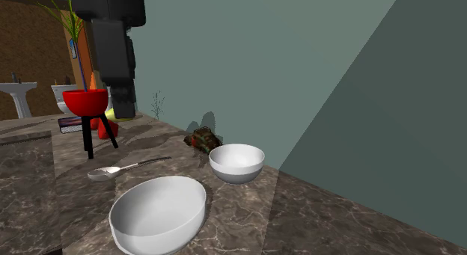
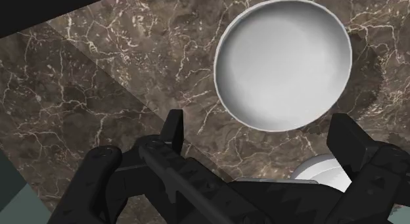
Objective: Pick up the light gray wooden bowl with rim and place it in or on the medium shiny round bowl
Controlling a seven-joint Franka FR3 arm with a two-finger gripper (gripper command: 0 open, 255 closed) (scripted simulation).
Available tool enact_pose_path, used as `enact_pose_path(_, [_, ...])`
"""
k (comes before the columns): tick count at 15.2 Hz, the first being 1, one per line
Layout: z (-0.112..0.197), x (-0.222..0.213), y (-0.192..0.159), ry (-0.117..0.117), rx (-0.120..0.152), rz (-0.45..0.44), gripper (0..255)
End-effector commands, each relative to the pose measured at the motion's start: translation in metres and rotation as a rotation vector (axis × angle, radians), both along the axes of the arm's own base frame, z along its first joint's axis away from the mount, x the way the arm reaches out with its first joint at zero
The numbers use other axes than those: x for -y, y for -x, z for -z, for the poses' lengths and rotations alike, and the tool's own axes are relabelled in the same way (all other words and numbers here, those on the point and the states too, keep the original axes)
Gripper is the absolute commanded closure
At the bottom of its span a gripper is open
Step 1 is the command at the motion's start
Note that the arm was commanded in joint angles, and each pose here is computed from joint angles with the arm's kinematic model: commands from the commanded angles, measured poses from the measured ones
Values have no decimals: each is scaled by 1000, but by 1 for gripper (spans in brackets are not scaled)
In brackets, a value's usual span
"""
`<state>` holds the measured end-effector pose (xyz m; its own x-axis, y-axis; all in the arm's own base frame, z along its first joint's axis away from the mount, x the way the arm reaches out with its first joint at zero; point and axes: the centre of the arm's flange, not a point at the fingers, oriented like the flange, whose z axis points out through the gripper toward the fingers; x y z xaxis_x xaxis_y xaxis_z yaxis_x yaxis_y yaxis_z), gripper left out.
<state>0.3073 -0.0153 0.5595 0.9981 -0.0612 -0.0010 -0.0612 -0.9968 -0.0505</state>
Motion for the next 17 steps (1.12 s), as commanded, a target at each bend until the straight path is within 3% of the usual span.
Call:
enact_pose_path(1, [0,0,0,0,0,0,0])
enact_pose_path(17, [112,-48,-173,-37,-7,-35,0])
